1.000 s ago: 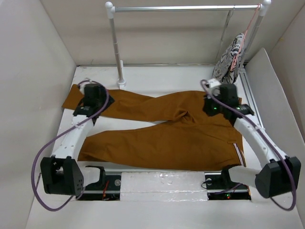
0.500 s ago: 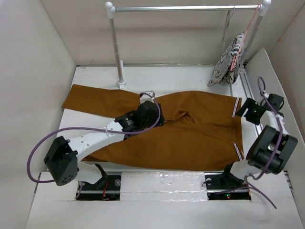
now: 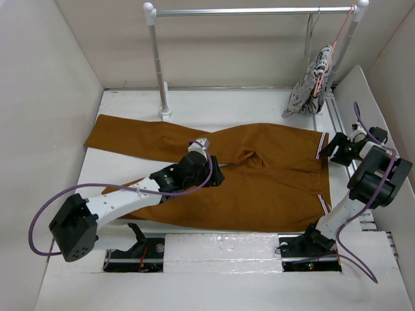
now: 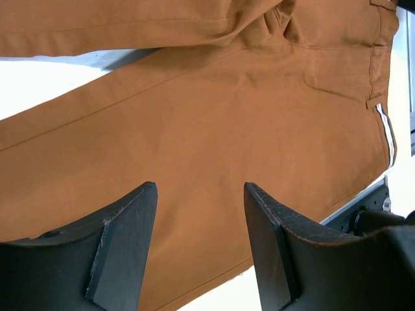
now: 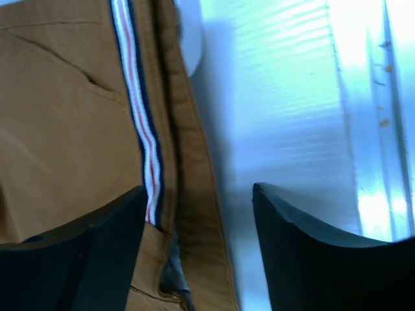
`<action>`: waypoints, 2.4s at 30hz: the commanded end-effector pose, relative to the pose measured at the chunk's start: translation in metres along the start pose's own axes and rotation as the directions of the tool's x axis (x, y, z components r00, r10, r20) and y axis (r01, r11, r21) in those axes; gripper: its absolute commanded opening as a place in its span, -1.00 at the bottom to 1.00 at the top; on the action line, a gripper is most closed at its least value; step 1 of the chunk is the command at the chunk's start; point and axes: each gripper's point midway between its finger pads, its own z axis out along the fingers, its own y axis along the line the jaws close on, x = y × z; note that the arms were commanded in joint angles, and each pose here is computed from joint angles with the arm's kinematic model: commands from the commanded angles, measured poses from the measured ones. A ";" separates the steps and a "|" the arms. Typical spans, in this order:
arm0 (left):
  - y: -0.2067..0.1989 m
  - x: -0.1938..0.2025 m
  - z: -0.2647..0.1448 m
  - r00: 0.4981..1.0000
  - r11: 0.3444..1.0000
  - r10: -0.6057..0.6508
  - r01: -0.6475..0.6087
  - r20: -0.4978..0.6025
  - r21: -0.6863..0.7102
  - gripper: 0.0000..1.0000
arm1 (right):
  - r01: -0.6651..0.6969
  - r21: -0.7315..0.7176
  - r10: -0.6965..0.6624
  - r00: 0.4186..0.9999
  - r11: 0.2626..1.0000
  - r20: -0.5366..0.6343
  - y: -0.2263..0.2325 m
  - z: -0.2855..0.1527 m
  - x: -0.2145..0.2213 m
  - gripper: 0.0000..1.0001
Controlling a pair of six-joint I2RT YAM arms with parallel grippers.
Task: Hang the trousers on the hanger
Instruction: Flatten out the trousers at the center of the board.
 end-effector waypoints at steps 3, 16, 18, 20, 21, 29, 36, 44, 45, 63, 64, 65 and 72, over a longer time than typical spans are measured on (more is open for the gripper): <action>-0.018 -0.020 0.002 0.998 0.999 0.033 -0.035 0.046 0.039 0.04 | 0.033 -0.138 -0.029 0.999 0.990 0.032 0.024 0.012 -0.012 0.21; 0.023 -0.042 -0.004 0.997 0.992 0.042 -0.033 0.070 -0.125 0.05 | 0.063 -0.072 -0.050 0.984 0.995 0.173 0.032 -0.020 -0.079 -1.00; 0.040 -0.044 -0.009 0.997 0.979 0.034 -0.018 0.076 -0.203 0.07 | 0.073 0.000 -0.071 0.975 0.997 0.210 0.028 -0.033 -0.106 -1.00; 0.056 -0.050 -0.013 0.995 0.965 0.018 0.007 0.097 -0.261 0.10 | -0.006 0.113 -0.017 0.980 0.994 0.197 0.009 -0.037 -0.115 -1.00; 0.065 -0.048 -0.015 0.996 0.957 0.014 0.013 0.090 -0.289 0.12 | -0.013 0.140 -0.016 0.979 0.990 0.205 0.005 -0.039 -0.123 -1.00; 0.146 -0.077 -0.043 0.969 0.863 -0.151 0.226 0.196 -0.451 0.21 | 0.057 0.336 -0.110 0.984 0.940 0.141 0.024 -0.048 -0.148 0.45; 0.177 -0.056 -0.084 0.958 0.739 -0.232 0.285 0.167 -0.610 0.38 | 0.267 0.080 -0.278 0.931 0.960 0.237 0.148 -0.061 -0.051 -0.92; 0.184 0.017 -0.115 0.816 0.516 -0.563 0.473 0.134 -0.714 0.69 | 0.696 -0.400 -0.652 0.711 0.596 0.263 0.341 -0.097 0.109 -0.26; 0.184 0.019 -0.116 0.800 0.504 -0.584 0.493 0.141 -0.709 0.69 | 0.722 -0.469 -0.699 0.664 0.509 0.265 0.367 -0.107 0.142 -0.06; 0.191 0.037 -0.058 0.739 0.544 -0.666 0.576 0.104 -0.610 -0.28 | 0.738 -0.587 -0.873 0.477 0.332 0.106 0.380 -0.065 0.289 0.32; 0.192 0.036 -0.055 0.744 0.553 -0.660 0.574 0.103 -0.604 -0.45 | 0.740 -0.577 -0.874 0.477 0.345 0.089 0.376 -0.059 0.291 0.32; 0.194 0.035 -0.051 0.751 0.561 -0.653 0.566 0.098 -0.604 -0.94 | 0.744 -0.566 -0.881 0.469 0.356 0.063 0.368 -0.050 0.296 0.32; 0.143 -0.067 -0.060 0.860 0.684 -0.450 0.506 0.242 -0.526 -1.00 | 0.711 -0.517 -0.859 0.501 0.476 -0.100 0.320 -0.009 0.313 0.31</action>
